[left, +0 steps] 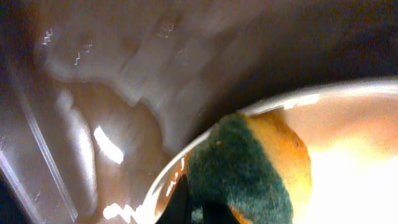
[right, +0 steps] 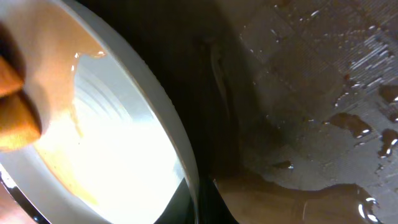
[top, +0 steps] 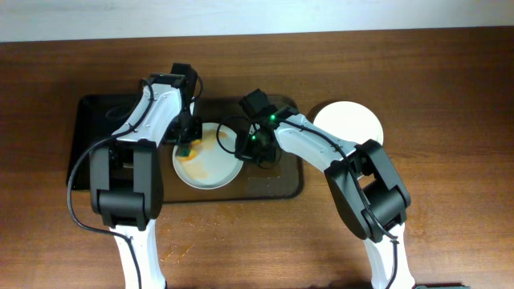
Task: Clean dirty plates on tray and stack at the side
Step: 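Scrub the light blue plate with the sponge in the left gripper, then lift the light blue plate with the right gripper onto the right stack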
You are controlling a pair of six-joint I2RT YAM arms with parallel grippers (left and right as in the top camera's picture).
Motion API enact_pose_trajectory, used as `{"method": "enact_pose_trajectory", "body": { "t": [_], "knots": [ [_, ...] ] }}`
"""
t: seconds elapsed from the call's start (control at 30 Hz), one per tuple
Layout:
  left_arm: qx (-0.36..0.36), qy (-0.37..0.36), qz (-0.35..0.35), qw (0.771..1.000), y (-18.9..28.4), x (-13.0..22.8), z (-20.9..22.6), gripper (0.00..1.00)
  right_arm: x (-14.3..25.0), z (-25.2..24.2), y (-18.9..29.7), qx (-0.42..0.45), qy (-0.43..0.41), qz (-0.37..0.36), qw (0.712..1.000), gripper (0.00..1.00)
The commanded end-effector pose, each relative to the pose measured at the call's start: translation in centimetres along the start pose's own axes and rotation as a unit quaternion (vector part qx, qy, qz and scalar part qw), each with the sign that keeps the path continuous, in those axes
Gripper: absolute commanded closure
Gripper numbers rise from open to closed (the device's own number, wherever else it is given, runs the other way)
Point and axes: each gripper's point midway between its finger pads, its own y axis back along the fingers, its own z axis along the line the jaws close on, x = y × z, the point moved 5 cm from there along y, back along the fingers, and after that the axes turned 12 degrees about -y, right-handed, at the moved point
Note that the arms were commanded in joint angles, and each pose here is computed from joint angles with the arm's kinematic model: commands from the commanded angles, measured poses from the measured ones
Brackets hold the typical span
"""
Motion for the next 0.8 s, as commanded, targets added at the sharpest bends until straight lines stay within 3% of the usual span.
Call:
{"method": "enact_pose_trajectory", "body": {
  "t": [0.0, 0.07, 0.13, 0.23, 0.3, 0.47, 0.53, 0.63, 0.7, 0.77],
  "knots": [
    [0.062, -0.028, 0.055, 0.996, -0.5, 1.9, -1.2, 0.98, 0.0, -1.3, -1.3, 0.025, -0.011, 0.005, 1.000, 0.96],
    [0.158, -0.068, 0.059, 0.983, 0.1, 2.5, -3.4, 0.98, 0.0, -1.3, -1.3, 0.025, -0.011, 0.005, 1.000, 0.96],
    [0.242, -0.115, 0.010, 0.963, 0.7, 1.3, -5.3, 0.98, 0.0, -1.3, -1.3, 0.025, -0.011, 0.005, 1.000, 0.96],
    [0.227, -0.126, -0.073, 0.963, 0.7, -1.9, -5.2, 0.98, 0.0, -1.3, -1.3, 0.025, -0.011, 0.005, 1.000, 0.96],
    [0.199, -0.103, -0.088, 0.970, 0.5, -2.8, -4.6, 0.98, 0.0, -1.3, -1.3, 0.025, -0.011, 0.005, 1.000, 0.96],
    [0.000, -0.030, -0.047, 0.998, -0.7, -2.2, 0.3, 0.98, 0.0, -1.3, -1.3, 0.025, -0.011, 0.005, 1.000, 0.96],
    [-0.003, -0.032, -0.022, 0.999, -0.8, -1.3, 0.4, 0.98, 0.0, -1.3, -1.3, 0.025, -0.011, 0.005, 1.000, 0.96],
    [0.115, -0.043, -0.003, 0.992, -0.4, -0.2, -2.5, 0.99, 0.0, -1.2, -1.3, 0.023, -0.008, 0.006, 1.000, 0.96],
    [0.252, -0.092, -0.055, 0.962, 2.0, -1.5, -4.6, 0.99, 0.0, -0.7, -0.9, 0.007, 0.011, 0.016, 1.000, 0.96],
    [0.333, -0.095, -0.138, 0.928, 6.5, -3.9, -3.7, 0.99, -0.1, -0.7, -0.3, 0.009, 0.017, 0.017, 1.000, 0.96]
  ]
}}
